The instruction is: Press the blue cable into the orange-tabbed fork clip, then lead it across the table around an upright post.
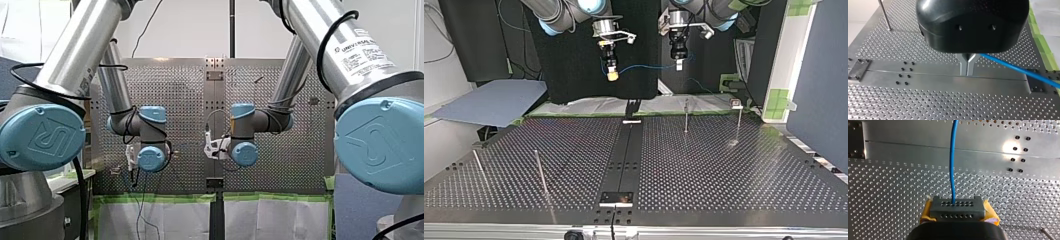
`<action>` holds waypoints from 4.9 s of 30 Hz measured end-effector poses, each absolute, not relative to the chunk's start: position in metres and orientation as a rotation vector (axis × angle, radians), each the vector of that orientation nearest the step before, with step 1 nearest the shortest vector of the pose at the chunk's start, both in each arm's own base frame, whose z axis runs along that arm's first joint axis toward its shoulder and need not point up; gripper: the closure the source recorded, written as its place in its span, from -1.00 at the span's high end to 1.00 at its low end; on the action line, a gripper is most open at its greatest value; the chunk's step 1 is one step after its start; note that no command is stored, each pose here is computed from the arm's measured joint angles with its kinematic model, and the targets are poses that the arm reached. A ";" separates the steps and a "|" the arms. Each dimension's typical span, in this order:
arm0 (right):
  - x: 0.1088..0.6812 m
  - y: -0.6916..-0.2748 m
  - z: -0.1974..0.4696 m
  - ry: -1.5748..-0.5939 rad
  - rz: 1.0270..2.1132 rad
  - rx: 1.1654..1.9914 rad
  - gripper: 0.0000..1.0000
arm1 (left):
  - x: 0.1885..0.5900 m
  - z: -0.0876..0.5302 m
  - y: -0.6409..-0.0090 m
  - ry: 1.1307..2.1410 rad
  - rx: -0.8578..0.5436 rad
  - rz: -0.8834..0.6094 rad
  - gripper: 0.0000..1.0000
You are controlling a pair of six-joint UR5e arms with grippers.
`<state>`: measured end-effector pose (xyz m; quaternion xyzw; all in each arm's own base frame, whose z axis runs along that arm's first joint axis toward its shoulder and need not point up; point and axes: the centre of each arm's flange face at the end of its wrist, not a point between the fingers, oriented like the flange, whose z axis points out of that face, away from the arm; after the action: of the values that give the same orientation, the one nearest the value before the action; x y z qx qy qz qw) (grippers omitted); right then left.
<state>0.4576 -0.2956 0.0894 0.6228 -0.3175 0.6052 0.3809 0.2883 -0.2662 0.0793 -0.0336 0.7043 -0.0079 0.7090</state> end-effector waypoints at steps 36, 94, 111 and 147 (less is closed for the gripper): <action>0.479 -0.294 0.060 -0.852 1.443 1.644 -1.00 | 0.282 0.044 -0.259 1.643 -0.040 0.025 -1.00; 0.537 -0.372 0.031 -0.960 1.684 1.692 -1.00 | 0.348 0.030 -0.212 1.602 -0.204 -0.243 -1.00; 0.554 -0.405 -0.026 -0.967 1.670 1.740 -1.00 | 0.378 0.024 -0.176 1.688 -0.206 -0.226 -1.00; 0.553 -0.437 -0.026 -0.974 1.670 1.723 -1.00 | 0.450 -0.012 -0.149 1.760 -0.246 -0.237 -1.00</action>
<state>0.5529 -0.4371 -0.0263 0.6400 -0.3620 0.6206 0.2723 0.4503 -0.1490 -0.0125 -0.1070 0.7667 -0.1035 0.6245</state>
